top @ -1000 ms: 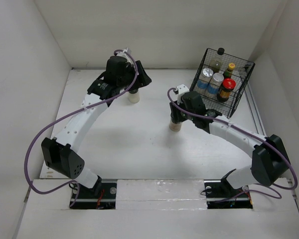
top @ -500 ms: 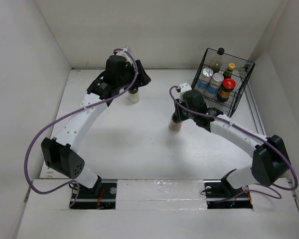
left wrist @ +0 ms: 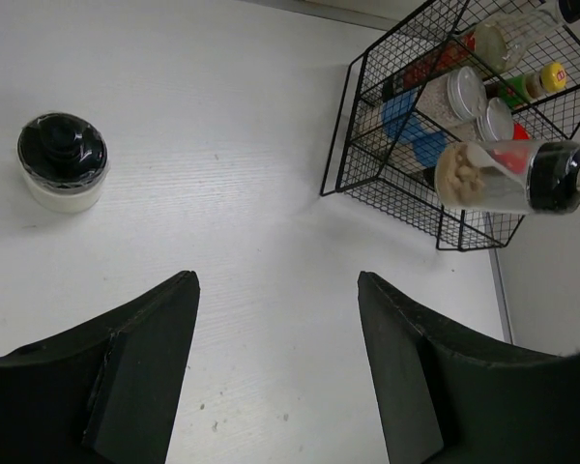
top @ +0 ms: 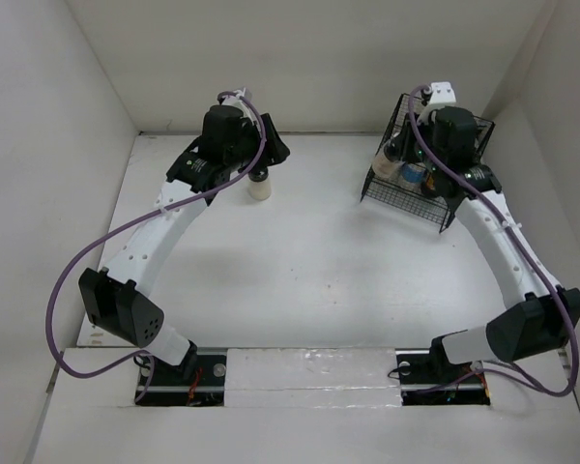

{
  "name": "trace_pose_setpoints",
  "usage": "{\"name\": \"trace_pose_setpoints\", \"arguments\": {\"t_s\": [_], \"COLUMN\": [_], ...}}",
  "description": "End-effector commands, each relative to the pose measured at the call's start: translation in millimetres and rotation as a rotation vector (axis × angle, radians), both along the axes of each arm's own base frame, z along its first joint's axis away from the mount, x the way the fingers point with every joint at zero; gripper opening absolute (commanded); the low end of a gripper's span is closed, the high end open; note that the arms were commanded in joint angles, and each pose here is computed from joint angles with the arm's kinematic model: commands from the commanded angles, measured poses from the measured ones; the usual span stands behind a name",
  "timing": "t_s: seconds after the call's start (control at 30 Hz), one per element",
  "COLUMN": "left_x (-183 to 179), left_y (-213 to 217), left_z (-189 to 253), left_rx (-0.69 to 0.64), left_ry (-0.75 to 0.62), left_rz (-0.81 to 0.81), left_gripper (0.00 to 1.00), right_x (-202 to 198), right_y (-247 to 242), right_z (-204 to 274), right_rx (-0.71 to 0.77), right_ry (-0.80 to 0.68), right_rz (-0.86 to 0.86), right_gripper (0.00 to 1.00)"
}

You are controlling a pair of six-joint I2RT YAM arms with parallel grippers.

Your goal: Organize the condiment bottles

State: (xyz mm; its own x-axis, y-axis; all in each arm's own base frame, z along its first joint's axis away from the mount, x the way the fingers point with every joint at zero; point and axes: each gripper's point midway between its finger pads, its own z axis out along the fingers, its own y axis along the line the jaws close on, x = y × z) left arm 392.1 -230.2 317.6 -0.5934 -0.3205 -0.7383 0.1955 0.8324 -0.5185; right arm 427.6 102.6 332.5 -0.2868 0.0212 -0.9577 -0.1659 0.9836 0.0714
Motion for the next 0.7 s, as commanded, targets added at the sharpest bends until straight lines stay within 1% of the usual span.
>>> {"name": "trace_pose_setpoints", "arguments": {"t_s": [0.0,0.1,0.13,0.3,0.43,0.47,0.53,0.57,0.6,0.67], "left_x": [-0.5,0.2,-1.7,-2.8,-4.3,-6.2,-6.2,-6.2,-6.2,-6.1], "left_y": [2.9,2.6,3.5,6.1,6.9,7.8,7.8,7.8,7.8,8.1], "left_z": [29.5,23.6,27.5,27.2,24.1,27.9,28.0,28.0,28.0,27.8], "left_rx": [-0.019,-0.016,-0.02,-0.016,-0.015,-0.019,-0.019,-0.019,-0.019,-0.012], "left_ry": [-0.079,-0.072,-0.08,-0.082,-0.08,-0.089,-0.089,-0.089,-0.089,-0.093], "left_rz": [-0.001,-0.002,-0.001,0.008,0.008,0.009,0.009,0.009,0.009,0.005], "left_gripper": [0.62,0.62,0.62,0.62,0.62,0.62,0.62,0.62,0.62,0.62], "right_x": [27.1,43.2,49.7,62.6,63.2,62.6,63.9,64.6,66.8,68.9], "right_y": [-11.8,-26.5,-24.1,-42.1,-47.2,-47.3,-47.1,-41.0,-40.7,-35.9], "right_z": [19.5,16.6,14.1,-5.4,-40.8,-55.8,-69.4,-67.2,-85.2,-94.9], "right_rx": [0.016,0.023,0.025,-0.03,-0.051,-0.055,-0.057,-0.057,-0.061,-0.068], "right_ry": [-0.057,-0.055,-0.055,-0.018,0.061,0.093,0.114,0.104,0.141,0.161], "right_rz": [0.003,-0.014,-0.005,-0.035,-0.039,-0.038,-0.038,-0.026,-0.025,-0.021], "right_gripper": [0.03,0.02,0.02,0.02,0.02,0.02,0.02,0.03,0.05,0.05]}}
